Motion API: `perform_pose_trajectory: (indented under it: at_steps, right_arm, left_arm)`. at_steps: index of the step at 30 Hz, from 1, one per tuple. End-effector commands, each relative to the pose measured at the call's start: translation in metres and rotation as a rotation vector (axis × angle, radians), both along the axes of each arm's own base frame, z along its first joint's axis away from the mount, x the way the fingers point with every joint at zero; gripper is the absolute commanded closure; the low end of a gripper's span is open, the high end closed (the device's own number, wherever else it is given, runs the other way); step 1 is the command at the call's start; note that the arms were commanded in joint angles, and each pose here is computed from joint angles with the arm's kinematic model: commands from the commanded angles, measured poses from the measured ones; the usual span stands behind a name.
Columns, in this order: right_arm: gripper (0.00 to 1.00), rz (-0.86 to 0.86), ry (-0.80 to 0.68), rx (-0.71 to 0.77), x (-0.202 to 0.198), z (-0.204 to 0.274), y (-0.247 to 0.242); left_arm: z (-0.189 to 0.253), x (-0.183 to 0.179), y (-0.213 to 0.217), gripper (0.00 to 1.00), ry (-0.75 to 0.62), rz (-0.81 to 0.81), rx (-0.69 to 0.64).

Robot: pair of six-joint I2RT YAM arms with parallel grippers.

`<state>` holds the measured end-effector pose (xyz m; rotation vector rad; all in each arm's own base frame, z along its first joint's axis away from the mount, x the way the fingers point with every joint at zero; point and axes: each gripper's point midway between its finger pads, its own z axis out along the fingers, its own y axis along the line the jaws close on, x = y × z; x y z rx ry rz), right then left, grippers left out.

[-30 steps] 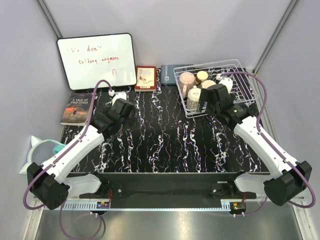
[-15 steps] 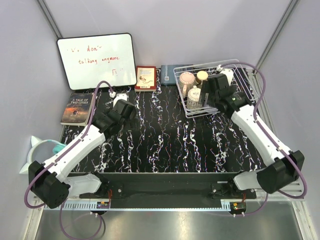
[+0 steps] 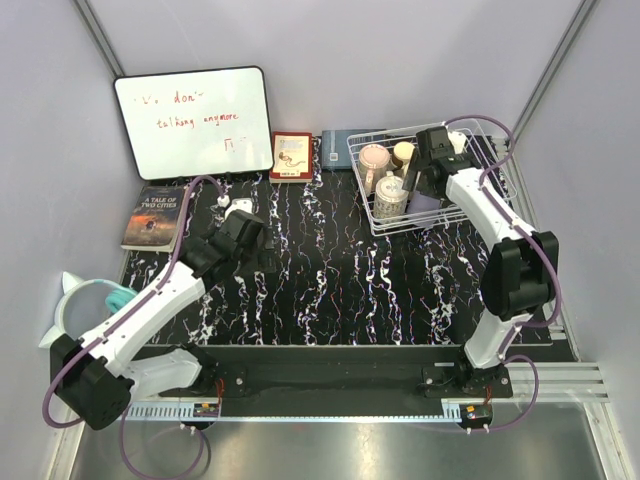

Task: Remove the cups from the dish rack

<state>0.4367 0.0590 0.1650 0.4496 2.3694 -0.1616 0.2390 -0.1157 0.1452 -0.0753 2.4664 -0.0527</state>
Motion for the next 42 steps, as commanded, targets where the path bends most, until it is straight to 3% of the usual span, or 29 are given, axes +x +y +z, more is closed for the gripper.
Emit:
perform_pose_trajectory:
  at_steps: [1, 10, 24, 28, 31, 34, 39, 42]
  right_arm:
    - [0.00, 0.003, -0.083, 0.039, 0.023, 0.017, 0.011]
    - [0.00, -0.015, -0.085, -0.024, 0.039, 0.012, 0.001]
    - [0.03, -0.048, -0.020, 0.042, 0.050, -0.023, -0.005]
    - [0.23, -0.039, -0.010, 0.057, 0.048, -0.027, -0.002]
    - [0.30, -0.029, -0.003, 0.069, 0.044, -0.030, 0.000]
    - [0.47, -0.022, -0.006, 0.070, 0.041, -0.031, 0.000]
    - [1.00, -0.039, -0.025, 0.043, 0.035, -0.024, -0.007]
    - [1.00, -0.038, -0.057, 0.025, 0.035, -0.011, -0.011]
  left_arm:
    - [0.007, 0.001, -0.009, 0.01, -0.028, -0.020, -0.051]
    - [0.005, 0.008, -0.012, 0.01, -0.016, -0.024, -0.035]
    - [0.001, 0.015, -0.015, 0.01, 0.001, -0.032, -0.007]
    - [0.000, 0.017, -0.016, 0.01, 0.006, -0.029, -0.008]
    - [-0.002, 0.018, -0.018, 0.01, 0.010, -0.029, -0.011]
    - [-0.004, 0.018, -0.018, 0.01, 0.013, -0.029, -0.012]
    - [-0.005, 0.020, -0.021, 0.01, 0.015, -0.030, -0.013]
    - [0.000, 0.023, -0.022, 0.01, 0.000, -0.030, -0.018]
